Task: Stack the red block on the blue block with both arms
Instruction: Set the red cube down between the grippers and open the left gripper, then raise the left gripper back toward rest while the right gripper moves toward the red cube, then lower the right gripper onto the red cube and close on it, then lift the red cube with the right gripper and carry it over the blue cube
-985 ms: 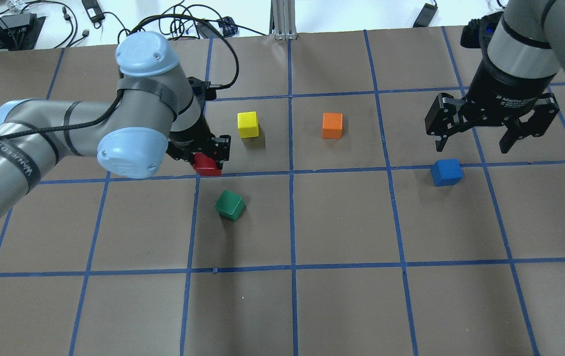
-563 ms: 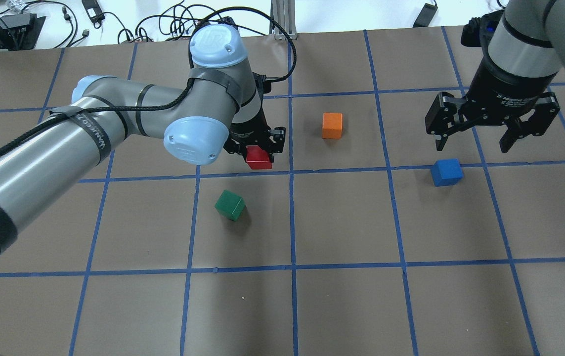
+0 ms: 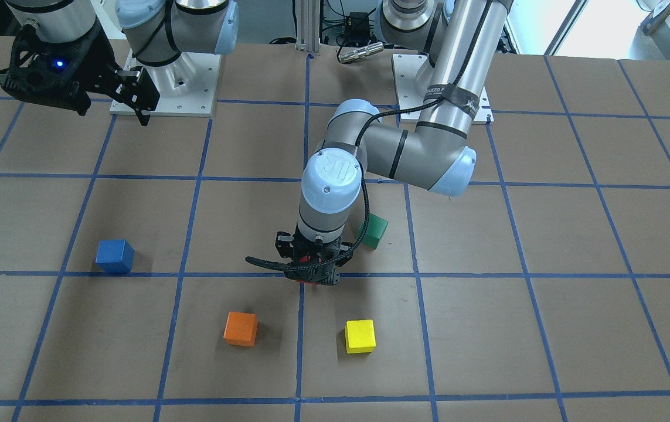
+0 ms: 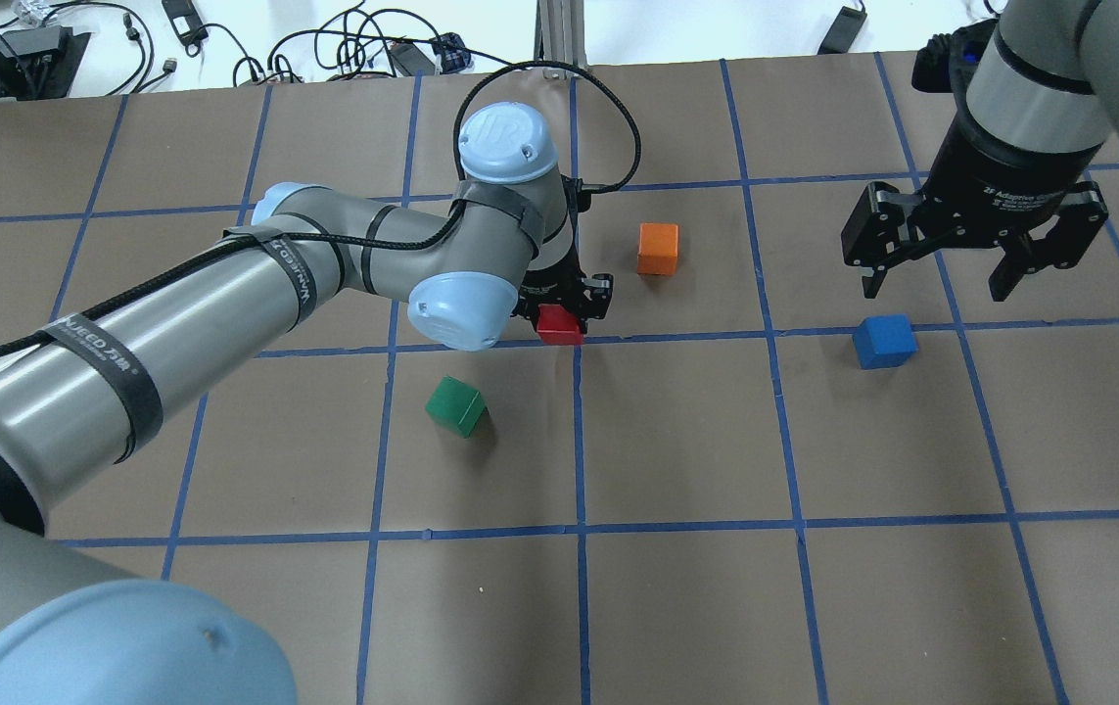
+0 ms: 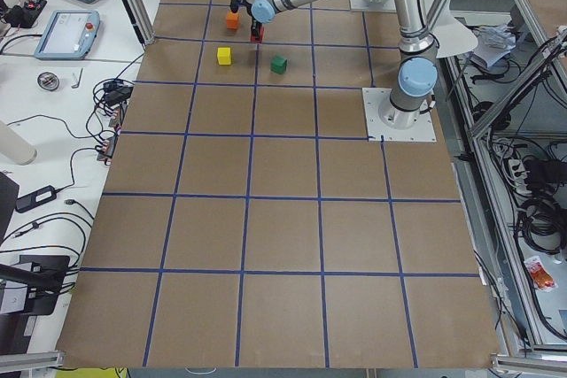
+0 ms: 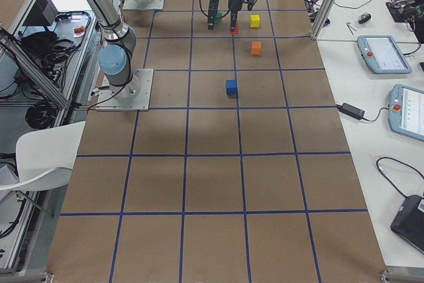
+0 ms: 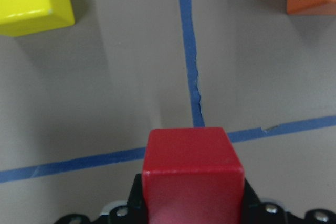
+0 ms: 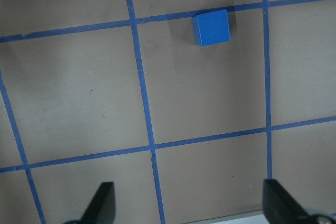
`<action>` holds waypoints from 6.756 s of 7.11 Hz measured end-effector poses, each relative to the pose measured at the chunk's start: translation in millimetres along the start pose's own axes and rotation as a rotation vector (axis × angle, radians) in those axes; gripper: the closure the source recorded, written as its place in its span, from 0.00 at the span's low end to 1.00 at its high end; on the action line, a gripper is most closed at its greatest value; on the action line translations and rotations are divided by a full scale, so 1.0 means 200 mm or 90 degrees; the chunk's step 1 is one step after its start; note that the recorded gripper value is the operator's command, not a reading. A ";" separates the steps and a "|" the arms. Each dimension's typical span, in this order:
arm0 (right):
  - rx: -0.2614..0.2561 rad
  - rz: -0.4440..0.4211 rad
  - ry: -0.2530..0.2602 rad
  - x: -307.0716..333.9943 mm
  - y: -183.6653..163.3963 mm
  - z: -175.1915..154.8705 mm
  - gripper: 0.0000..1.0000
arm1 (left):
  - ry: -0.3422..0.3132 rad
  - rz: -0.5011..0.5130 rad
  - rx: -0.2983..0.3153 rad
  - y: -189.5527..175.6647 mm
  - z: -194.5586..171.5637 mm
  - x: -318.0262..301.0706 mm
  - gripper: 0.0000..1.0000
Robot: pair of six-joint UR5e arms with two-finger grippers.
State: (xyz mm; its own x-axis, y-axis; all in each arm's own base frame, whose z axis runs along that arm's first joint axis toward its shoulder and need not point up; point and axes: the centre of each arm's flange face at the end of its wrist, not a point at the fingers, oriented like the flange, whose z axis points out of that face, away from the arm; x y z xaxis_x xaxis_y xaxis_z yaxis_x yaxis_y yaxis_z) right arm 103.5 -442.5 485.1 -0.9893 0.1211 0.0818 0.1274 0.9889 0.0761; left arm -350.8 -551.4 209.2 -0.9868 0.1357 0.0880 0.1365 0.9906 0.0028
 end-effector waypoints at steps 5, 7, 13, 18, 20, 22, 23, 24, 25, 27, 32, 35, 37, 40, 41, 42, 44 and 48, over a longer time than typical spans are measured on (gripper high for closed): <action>-0.006 0.005 0.004 0.00 -0.01 0.02 0.00 | -0.010 0.016 -0.008 -0.03 -0.07 0.06 0.00; -0.021 0.008 -0.001 -0.01 -0.03 0.07 0.00 | -0.036 0.021 -0.021 -0.08 -0.47 -0.08 0.00; -0.001 0.030 -0.066 -0.33 -0.25 0.27 0.00 | -0.077 0.001 0.000 0.32 -1.34 -0.77 0.00; 0.029 0.091 -0.074 -0.96 -0.32 0.62 0.00 | -0.070 -0.030 0.013 0.41 -1.46 -0.82 0.00; 0.033 0.099 -0.077 -1.13 -0.33 0.76 0.00 | -0.074 -0.043 0.014 0.41 -1.47 -0.84 0.00; 0.021 0.095 -0.070 -1.22 -0.34 0.89 0.00 | -0.073 -0.057 0.015 0.41 -1.48 -0.85 0.00; 0.025 0.087 -0.072 -1.27 -0.36 0.96 0.00 | -0.070 -0.057 0.015 0.41 -1.48 -0.85 0.00; 0.033 0.078 -0.076 -1.32 -0.38 1.04 0.00 | -0.068 -0.055 0.015 0.41 -1.47 -0.85 0.00; 0.039 0.071 -0.080 -1.35 -0.39 1.08 0.00 | -0.067 -0.053 0.016 0.41 -1.47 -0.85 0.00; 0.036 0.067 -0.087 -1.38 -0.40 1.12 0.00 | -0.068 -0.052 0.016 0.41 -1.47 -0.85 0.00; 0.006 0.065 -0.087 -1.40 -0.40 1.24 0.00 | -0.065 -0.051 0.018 0.41 -1.47 -0.84 0.00; -0.010 0.070 -0.078 -1.41 -0.41 1.33 0.64 | -0.065 -0.051 0.017 0.42 -1.46 -0.84 0.00; -0.009 0.071 -0.079 -1.41 -0.42 1.33 1.00 | -0.065 -0.050 0.018 0.42 -1.46 -0.84 0.00; 0.004 0.073 -0.087 -1.39 -0.41 1.20 1.00 | -0.066 -0.049 0.017 0.42 -1.46 -0.84 0.00; 0.006 0.074 -0.087 -1.33 -0.41 1.08 1.00 | -0.066 -0.050 0.017 0.42 -1.46 -0.84 0.00; -0.003 0.071 -0.080 -1.24 -0.42 0.93 1.00 | -0.066 -0.050 0.017 0.42 -1.46 -0.84 0.00; -0.018 0.067 -0.071 -0.97 -0.50 0.67 1.00 | -0.066 -0.050 0.017 0.42 -1.46 -0.84 0.00; -0.022 -0.025 -0.077 -0.29 -0.66 0.52 1.00 | -0.065 -0.049 0.017 0.42 -1.46 -0.84 0.00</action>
State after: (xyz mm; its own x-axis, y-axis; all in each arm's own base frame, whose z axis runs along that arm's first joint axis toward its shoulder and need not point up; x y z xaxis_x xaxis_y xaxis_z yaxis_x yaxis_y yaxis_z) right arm 136.6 -570.2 367.6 -0.9947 0.0945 -0.0414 0.0893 0.9897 0.1116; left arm -148.3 -494.7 485.5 -0.9982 0.0583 -0.0134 0.0585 0.9981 -0.0206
